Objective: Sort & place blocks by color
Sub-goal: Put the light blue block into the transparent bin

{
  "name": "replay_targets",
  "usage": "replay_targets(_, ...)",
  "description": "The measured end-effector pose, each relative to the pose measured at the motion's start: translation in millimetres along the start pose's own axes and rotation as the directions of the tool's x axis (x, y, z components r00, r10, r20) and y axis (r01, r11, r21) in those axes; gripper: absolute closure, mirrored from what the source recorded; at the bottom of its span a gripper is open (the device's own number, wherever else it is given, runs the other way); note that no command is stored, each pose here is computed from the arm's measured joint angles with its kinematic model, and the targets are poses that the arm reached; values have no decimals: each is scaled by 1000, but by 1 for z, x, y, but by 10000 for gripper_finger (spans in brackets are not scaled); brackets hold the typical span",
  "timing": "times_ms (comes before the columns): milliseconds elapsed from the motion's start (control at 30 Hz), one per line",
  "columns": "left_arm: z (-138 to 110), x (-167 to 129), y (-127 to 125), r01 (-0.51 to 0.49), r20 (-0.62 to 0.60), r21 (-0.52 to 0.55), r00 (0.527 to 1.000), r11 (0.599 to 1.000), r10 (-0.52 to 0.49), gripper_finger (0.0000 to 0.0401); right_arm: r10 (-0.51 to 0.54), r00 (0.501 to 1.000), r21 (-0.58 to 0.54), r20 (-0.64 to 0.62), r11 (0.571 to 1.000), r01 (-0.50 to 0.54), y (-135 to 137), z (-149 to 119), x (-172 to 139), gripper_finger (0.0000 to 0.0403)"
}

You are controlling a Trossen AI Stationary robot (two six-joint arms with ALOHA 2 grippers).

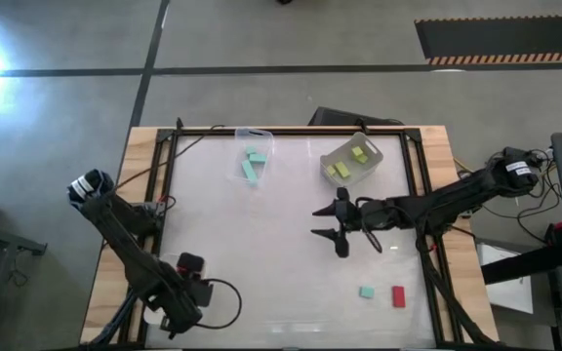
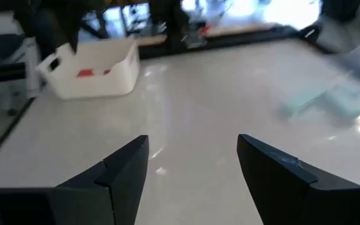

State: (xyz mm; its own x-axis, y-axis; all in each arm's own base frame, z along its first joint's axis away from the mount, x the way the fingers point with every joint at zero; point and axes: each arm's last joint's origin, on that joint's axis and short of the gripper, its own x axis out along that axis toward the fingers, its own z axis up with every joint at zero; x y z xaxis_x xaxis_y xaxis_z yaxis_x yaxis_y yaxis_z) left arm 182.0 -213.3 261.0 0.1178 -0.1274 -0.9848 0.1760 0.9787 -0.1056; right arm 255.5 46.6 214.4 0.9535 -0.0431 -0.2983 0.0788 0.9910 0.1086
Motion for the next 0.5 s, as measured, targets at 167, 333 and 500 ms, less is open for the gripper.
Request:
replay_targets(167, 21, -34, 16, -216, 293, 38, 936, 976, 196, 257, 7, 992, 67, -127, 998, 2, 6, 8, 1, 170)
replay_targets(333, 32, -50, 49, -404, 432, 179, 852, 897, 297, 314, -61, 949, 104, -309, 990, 97, 7, 26, -4, 171)
replay_targets(500, 40, -42, 83, -447, 561, 277, 794, 850, 234, 382, -95, 898, 138, -430, 976, 169, 6, 31, -11, 171)
